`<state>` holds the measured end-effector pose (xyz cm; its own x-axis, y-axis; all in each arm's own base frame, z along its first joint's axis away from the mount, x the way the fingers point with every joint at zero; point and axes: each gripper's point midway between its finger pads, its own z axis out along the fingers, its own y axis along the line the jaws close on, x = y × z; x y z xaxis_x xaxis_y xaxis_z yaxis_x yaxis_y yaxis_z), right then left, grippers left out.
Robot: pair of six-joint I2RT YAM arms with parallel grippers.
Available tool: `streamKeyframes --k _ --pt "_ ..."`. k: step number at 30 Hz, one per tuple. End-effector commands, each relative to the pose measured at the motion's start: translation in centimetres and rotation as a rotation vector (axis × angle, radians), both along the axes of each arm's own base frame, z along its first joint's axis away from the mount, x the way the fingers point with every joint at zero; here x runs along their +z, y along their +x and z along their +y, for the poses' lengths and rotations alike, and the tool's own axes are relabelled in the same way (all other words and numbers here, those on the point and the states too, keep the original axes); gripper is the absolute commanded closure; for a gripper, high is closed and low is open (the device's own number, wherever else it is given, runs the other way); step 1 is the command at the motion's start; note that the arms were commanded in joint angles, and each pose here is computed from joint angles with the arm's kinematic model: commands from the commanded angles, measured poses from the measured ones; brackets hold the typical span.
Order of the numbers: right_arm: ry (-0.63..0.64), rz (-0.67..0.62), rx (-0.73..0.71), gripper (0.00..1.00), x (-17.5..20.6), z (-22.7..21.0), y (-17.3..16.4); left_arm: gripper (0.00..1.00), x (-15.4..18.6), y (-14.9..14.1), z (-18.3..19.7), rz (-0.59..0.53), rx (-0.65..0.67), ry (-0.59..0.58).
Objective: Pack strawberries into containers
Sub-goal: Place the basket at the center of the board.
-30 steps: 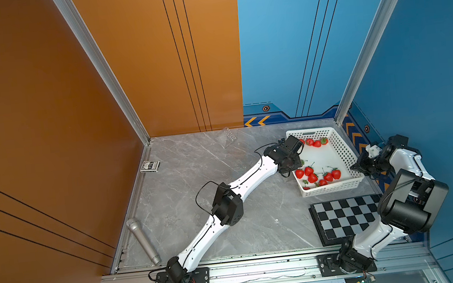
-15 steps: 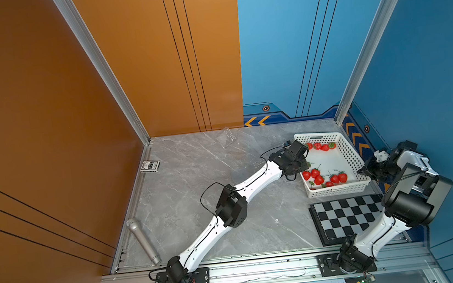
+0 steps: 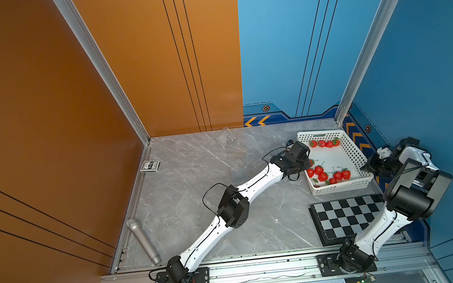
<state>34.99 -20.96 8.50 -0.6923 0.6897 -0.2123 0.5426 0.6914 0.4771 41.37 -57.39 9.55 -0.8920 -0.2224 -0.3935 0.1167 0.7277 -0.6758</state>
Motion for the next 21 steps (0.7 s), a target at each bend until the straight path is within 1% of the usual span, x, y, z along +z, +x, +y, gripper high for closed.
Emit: streamKeyframes --k 1,7,10,11,12,14,17,21 --pt "-0.095 -0.052 -0.18 1.0 1.2 -4.5 2.4 0.81 -1.1 -2.6 -1.1 0.069 -0.101 -0.002" --pt "-0.139 -0.016 -0.137 1.0 0.3 -3.1 2.8 0.77 -2.8 -2.1 -0.2 0.089 -0.087 0.032" --pt "-0.147 0.001 -0.117 1.0 -0.3 -2.4 3.1 0.69 -3.2 -1.8 0.6 0.097 -0.072 0.054" --pt "-0.153 0.008 -0.112 1.0 -0.5 -2.3 3.1 0.64 -2.9 -1.7 0.9 0.079 -0.06 0.072" --pt "-0.154 0.016 -0.109 1.0 -0.7 -2.1 3.1 0.63 -2.7 -1.7 1.2 0.067 -0.059 0.086" --pt "-0.158 0.029 -0.1 1.0 -1.2 -2.0 3.0 0.64 -2.3 -1.5 1.4 0.052 -0.062 0.092" --pt "-0.16 0.049 -0.077 1.0 -1.8 -1.5 3.1 0.66 -2.6 -1.2 1.9 0.067 -0.056 0.092" --pt "-0.17 0.091 0.02 1.0 -2.3 0.3 3.2 0.69 -3.2 -1.5 1.7 0.095 -0.071 0.082"
